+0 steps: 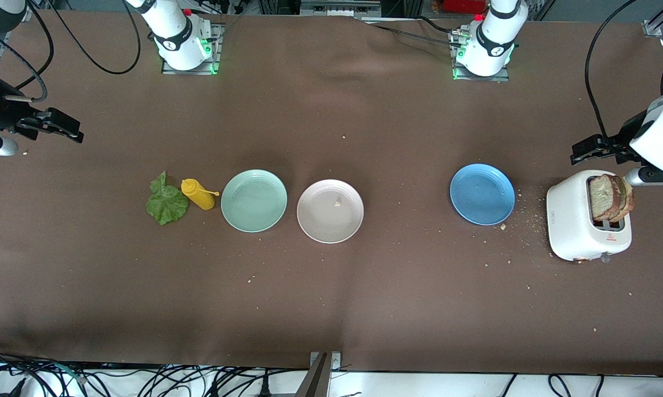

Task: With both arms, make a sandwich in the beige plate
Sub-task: 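Move the right gripper toward the mustard while the left gripper reaches the toaster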

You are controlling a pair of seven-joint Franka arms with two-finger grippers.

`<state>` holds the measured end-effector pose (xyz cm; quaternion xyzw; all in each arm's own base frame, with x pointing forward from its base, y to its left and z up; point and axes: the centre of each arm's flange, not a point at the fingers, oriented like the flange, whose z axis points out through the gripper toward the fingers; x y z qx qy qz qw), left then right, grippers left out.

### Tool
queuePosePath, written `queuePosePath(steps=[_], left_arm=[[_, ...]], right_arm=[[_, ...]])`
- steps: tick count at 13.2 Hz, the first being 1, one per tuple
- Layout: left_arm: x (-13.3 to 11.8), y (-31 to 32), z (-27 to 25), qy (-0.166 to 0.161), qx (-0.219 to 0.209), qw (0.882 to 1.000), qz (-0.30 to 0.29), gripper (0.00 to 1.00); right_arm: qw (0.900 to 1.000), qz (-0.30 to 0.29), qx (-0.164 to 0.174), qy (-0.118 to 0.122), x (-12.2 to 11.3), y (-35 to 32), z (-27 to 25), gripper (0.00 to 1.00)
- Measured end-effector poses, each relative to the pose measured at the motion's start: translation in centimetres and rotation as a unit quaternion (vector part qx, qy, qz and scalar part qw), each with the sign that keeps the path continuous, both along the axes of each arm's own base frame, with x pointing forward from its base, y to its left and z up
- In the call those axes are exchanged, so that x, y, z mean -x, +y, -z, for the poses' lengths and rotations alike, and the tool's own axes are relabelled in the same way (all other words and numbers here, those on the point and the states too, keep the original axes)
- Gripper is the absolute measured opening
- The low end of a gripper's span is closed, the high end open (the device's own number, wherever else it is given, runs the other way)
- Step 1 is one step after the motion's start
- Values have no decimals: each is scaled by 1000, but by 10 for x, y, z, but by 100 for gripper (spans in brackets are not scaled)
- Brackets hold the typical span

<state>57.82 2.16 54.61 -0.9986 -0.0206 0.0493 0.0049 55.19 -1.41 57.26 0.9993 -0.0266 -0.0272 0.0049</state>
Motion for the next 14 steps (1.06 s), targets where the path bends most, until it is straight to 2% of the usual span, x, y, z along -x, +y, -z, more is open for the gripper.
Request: queuePosePath(steps=[11, 14], left_arm=[[-1, 0, 6, 2, 0, 1000, 0, 100], [-1, 0, 8, 3, 0, 1000, 0, 100]], right_arm=[[1000, 0, 0, 2, 0, 0, 2, 100], [1000, -6, -1, 26, -5, -1, 20, 100]])
